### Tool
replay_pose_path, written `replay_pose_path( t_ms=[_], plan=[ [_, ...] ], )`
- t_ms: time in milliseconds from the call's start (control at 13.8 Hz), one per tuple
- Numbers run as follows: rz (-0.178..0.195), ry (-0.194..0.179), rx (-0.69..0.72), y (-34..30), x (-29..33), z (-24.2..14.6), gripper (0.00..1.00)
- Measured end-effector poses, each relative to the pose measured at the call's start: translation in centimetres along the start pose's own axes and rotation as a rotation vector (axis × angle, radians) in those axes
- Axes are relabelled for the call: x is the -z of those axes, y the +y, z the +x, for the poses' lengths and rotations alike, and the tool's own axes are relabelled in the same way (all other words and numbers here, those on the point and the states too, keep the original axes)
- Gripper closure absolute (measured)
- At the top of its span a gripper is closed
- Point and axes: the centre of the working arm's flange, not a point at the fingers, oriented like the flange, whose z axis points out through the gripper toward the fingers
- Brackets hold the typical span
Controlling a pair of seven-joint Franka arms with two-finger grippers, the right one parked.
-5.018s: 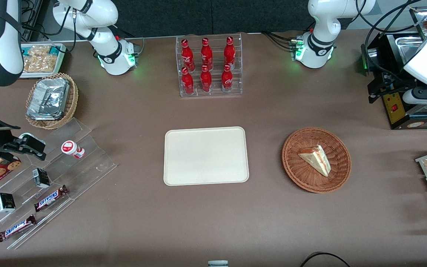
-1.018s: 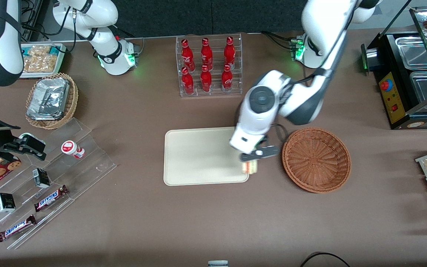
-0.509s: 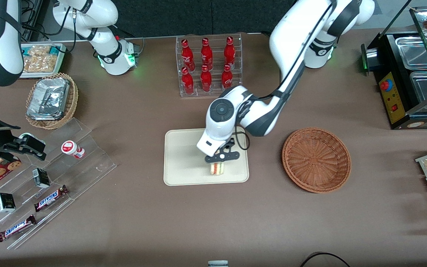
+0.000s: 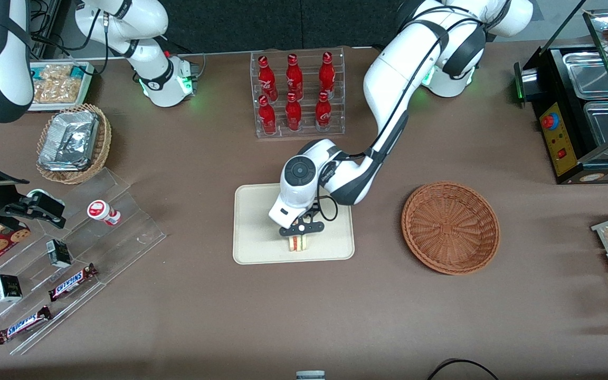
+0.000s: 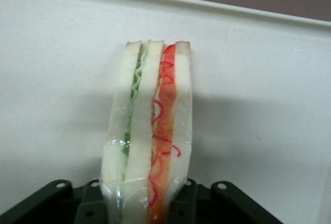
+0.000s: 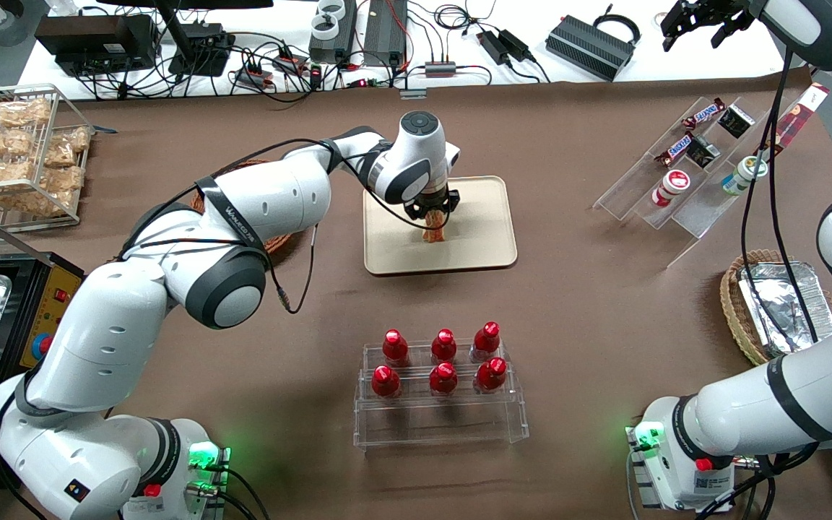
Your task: Place sandwich from basket to tray
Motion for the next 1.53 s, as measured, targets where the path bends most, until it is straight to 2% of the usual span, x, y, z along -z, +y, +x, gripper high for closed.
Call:
replay_pose_path(
  t_ms=[291, 436, 655, 727, 873, 1091, 1164, 1527],
  plan=[
    [-0.013, 0.008, 0.022, 0.3, 0.2, 0.1, 0.22],
    [-0.015, -0.005, 0.048, 0.2, 0.8, 0.7, 0.02],
    [-0.050, -0.026, 0.121, -0.6, 4.6, 3.8, 0.00],
    [-0.052, -0.031, 0.140, -1.3, 6.7, 4.9, 0.00],
    [-0.035, -0.042, 0.153, -3.0, 11.4, 6.8, 0.00],
    [0.019, -0.102, 0.101, -7.0, 18.5, 8.5, 0.00],
    [0.029, -0.111, 0.086, -8.9, 20.4, 9.2, 0.00],
    [0.061, -0.149, 0.033, -23.7, 24.1, 12.6, 0.00]
  ],
)
